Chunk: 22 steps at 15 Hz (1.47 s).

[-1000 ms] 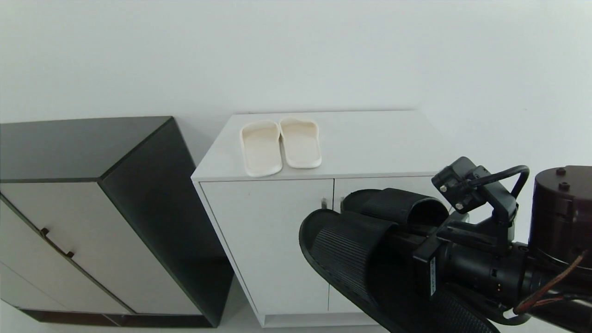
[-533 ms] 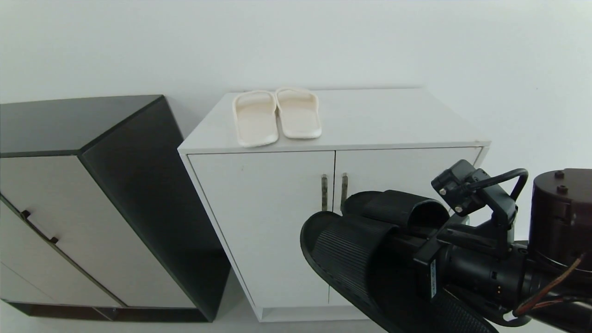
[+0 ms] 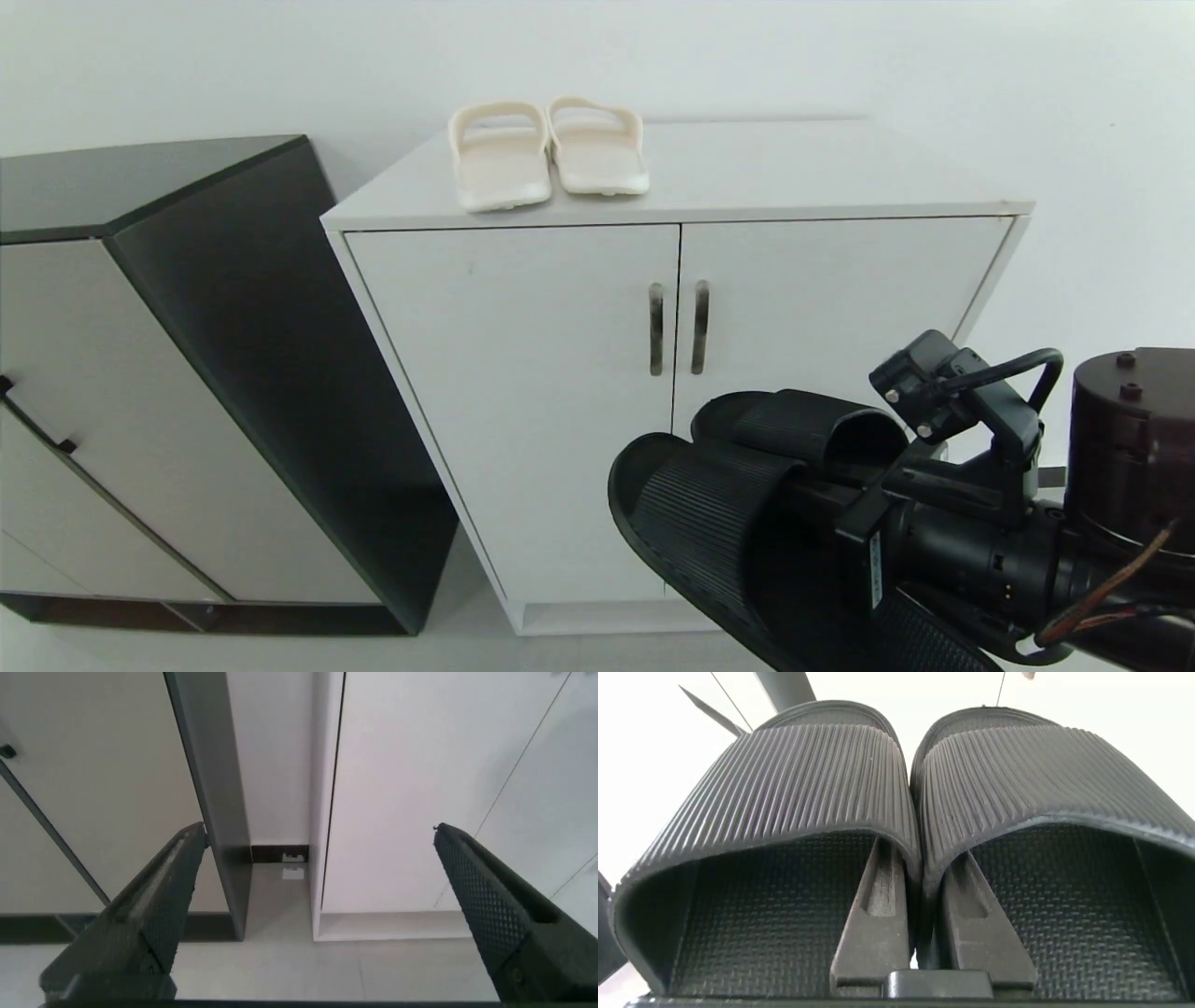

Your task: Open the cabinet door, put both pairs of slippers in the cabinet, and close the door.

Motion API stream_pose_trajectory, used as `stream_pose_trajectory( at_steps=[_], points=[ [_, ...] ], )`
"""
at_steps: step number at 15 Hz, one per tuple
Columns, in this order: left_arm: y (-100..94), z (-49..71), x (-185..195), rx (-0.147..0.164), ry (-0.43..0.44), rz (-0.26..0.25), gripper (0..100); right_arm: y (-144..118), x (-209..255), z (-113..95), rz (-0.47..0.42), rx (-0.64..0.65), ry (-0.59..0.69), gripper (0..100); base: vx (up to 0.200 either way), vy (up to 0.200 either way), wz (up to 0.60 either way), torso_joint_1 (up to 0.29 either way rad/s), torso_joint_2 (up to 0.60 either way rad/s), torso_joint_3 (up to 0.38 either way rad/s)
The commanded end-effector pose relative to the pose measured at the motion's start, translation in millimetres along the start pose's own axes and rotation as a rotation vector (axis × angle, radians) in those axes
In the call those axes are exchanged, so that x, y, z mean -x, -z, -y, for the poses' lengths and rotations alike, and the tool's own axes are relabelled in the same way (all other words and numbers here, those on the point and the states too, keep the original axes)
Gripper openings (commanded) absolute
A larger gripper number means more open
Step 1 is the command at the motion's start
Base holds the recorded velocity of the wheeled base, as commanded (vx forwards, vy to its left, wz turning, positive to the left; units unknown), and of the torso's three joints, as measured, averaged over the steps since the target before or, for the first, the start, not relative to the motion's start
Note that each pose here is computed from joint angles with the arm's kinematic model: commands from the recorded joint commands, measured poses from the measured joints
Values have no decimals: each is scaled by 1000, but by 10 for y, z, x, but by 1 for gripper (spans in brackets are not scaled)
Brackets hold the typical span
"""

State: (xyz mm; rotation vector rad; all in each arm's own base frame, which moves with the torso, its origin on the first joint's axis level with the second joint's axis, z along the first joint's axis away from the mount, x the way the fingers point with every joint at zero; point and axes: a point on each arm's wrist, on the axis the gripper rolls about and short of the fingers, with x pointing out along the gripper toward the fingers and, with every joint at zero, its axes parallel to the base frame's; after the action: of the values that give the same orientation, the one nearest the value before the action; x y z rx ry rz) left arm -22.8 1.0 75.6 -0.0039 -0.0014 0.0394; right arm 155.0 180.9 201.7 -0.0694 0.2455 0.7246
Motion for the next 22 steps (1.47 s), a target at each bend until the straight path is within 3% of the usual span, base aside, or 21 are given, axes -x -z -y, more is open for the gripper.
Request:
stream_pose_trajectory(
  at_steps=[1,9,13,15,17,18,19,21,22],
  points=[
    [-1,0,-1,1,-1,-1,100,13,-7,-1,-5,1,1,0,0,0,0,-124,452,339],
    [1,3,-1,1,15,-3,100,23,-14,-2,-10,3,0,0,0,0,0,-65,436,370],
    [-12,2,2,1,9,6,100,26,-5,0,-10,3,0,0,0,0,0,-1,92,86],
    [-512,7,80,40,47,85,100,36,-13,-1,-14,4,0,0,0,0,0,0,0,0],
    [-746,35,-82,27,139,-8,100,46,-32,-3,-20,4,1,0,0,0,0,0,0,0],
    [-840,59,-210,4,219,-53,100,47,-28,-2,-20,3,-1,0,0,0,0,0,0,0],
    [-931,84,-352,8,300,-85,100,37,-17,-1,-14,4,-1,0,0,0,0,0,0,0],
    [-1144,137,-658,21,474,-123,100,31,-5,-2,-12,3,-9,0,0,0,0,0,0,0],
    [-1210,150,-749,24,512,-126,100,28,-1,-3,-10,3,-14,0,0,0,0,0,0,0]
  ],
)
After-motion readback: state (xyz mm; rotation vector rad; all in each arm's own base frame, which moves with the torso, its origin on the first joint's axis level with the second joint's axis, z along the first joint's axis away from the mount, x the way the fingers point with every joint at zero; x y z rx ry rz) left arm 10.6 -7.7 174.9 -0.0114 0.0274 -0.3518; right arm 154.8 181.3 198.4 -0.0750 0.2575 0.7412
